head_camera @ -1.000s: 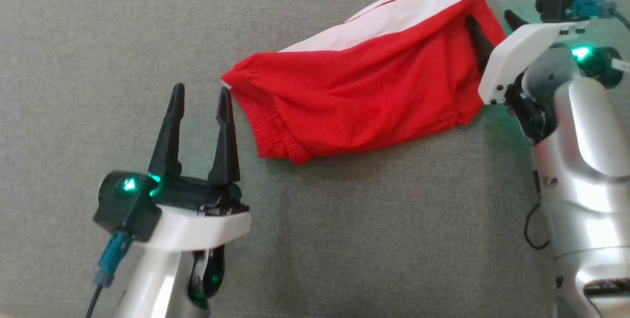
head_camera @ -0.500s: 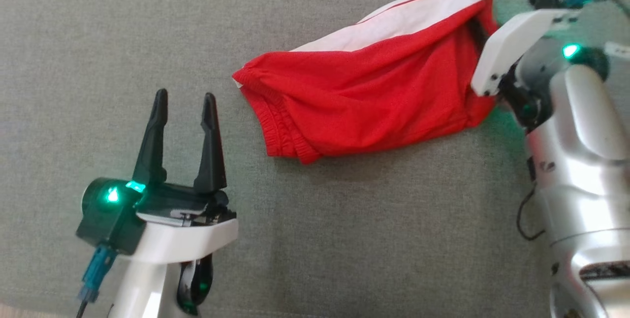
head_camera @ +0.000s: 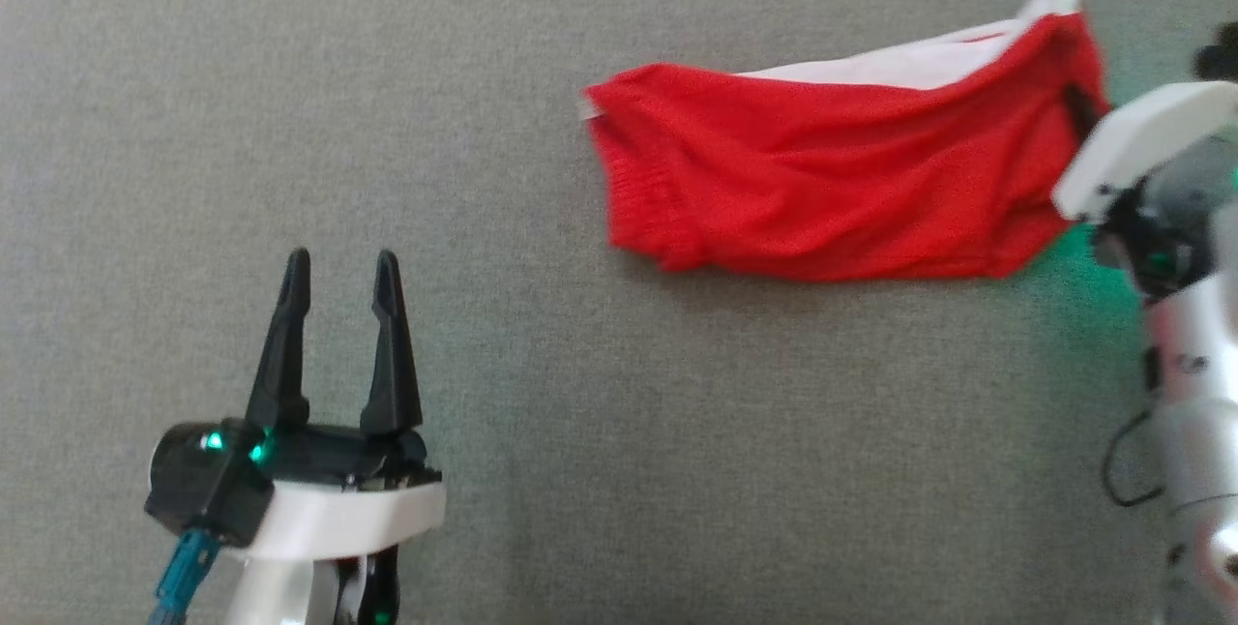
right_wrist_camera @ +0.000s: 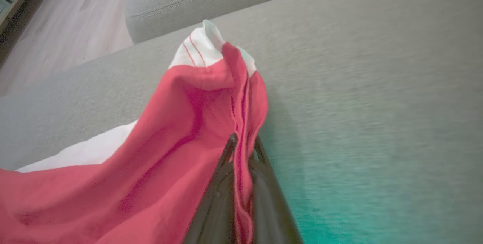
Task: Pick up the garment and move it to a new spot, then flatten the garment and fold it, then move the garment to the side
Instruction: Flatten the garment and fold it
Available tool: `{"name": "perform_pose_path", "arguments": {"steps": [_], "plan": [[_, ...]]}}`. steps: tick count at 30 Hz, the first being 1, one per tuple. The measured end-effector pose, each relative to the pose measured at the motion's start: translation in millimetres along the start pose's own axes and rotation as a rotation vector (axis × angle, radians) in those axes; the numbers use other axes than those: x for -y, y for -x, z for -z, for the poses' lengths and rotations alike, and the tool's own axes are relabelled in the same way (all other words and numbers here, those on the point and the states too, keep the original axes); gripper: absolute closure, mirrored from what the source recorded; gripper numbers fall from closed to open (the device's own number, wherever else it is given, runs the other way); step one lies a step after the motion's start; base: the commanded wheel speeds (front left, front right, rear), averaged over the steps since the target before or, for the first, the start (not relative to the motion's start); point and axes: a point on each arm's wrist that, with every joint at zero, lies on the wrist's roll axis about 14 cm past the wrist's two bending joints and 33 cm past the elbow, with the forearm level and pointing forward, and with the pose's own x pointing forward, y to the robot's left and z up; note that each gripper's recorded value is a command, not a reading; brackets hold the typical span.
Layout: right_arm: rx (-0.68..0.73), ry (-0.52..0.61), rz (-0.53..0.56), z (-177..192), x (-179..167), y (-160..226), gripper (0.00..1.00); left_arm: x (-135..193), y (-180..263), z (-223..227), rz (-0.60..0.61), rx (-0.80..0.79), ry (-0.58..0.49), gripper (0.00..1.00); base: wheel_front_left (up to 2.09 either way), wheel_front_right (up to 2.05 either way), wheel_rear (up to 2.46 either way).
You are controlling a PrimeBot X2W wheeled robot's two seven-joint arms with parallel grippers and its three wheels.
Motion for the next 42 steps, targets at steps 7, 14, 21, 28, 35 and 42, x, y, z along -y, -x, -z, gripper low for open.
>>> {"name": "perform_pose_path", "arguments": {"steps": [7,14,21,28,35,42], "plan": [[0.108,-0.041,0.106,-37.4,49.5,26.7,1.00,1.4,6.1,-1.3,0.011,-0.001,0.005,0.00,0.00,0.00,0.00],[0.182,0.042,-0.059,-70.6,-22.6,30.4,1.00,-2.9,10.3,1.8,-0.004,-0.013,0.004,0.00,0.00,0.00,0.00],[0.111,0.119,-0.300,-37.2,-124.8,30.9,1.00,-6.6,10.7,5.4,-0.017,-0.024,0.012,0.00,0.00,0.00,0.00],[-0.023,0.168,-0.404,31.7,-161.6,25.0,1.00,-8.5,14.7,5.4,-0.026,-0.028,0.014,0.00,0.00,0.00,0.00],[0.002,0.101,-0.459,37.3,-179.2,22.1,1.00,-14.8,22.3,1.3,-0.049,-0.021,0.008,0.00,0.00,0.00,0.00],[-0.018,0.154,-0.493,43.8,-194.5,26.3,0.00,-11.5,24.3,2.1,-0.040,-0.024,0.011,0.00,0.00,0.00,0.00]]}}
